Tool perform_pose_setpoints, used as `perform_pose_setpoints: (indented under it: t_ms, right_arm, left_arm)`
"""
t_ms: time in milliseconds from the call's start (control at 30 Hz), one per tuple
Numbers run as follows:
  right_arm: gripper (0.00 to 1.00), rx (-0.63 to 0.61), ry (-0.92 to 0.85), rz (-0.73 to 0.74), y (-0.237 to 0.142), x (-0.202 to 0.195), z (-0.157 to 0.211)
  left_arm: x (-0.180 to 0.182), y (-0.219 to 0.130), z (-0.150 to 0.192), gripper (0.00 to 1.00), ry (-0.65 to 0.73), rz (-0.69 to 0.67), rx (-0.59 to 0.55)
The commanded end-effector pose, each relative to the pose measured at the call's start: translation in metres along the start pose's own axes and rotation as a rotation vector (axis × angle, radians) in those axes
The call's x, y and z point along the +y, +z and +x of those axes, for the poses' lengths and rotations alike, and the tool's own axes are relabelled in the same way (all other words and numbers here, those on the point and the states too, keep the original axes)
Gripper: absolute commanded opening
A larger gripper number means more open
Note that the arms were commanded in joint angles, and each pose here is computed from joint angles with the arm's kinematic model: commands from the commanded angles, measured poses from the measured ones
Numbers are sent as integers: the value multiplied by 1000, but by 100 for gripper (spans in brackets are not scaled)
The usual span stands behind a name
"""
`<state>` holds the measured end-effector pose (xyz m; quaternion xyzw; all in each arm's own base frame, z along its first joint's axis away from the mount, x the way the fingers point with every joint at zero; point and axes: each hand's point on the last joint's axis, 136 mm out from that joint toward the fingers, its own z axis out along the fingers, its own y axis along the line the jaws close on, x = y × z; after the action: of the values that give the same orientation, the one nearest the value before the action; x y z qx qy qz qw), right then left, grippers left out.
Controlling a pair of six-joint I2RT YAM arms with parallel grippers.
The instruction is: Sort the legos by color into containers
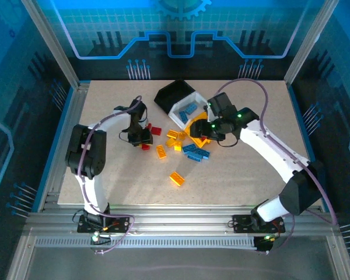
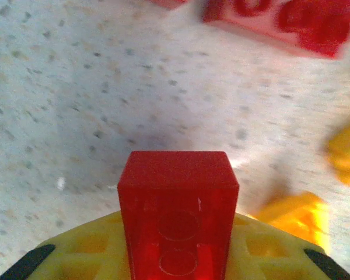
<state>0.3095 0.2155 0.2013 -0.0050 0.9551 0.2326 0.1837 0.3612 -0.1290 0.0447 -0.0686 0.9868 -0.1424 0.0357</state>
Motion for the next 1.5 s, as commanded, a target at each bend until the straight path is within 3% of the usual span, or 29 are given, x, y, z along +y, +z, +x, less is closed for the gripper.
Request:
perform_pose_setpoints:
  t_ms: [0,100,200,433,667,1067,1467]
  right_arm:
    - [69,-22,67,-66,-13,-11,-1]
    - [69,-36,122,-89,-19,-28,2]
    - [69,-59,166,-95,-27,-43,10]
    - [69,-105,230,-82,-46,-72,40]
    - [69,-108,270,-61,-53,-91,67]
    - [69,-113,282,-50,-59,-101,81]
    - [69,-102,287,-60,-56,-100,81]
  left_arm:
    - [-47,-38,-5,28,-131,246,-31]
    - [-84,-53,-15,28,-224,412,-42]
    - [-125,-64,-24,28,-215,485,-49]
    - [-216,-51,-43,28,-100,506,-15]
    - [-258,-12,-63,28,-108,510,13]
    - [-268,14,-61,35,-105,482,52]
    - [-268,4,-60,47,-81,483,38]
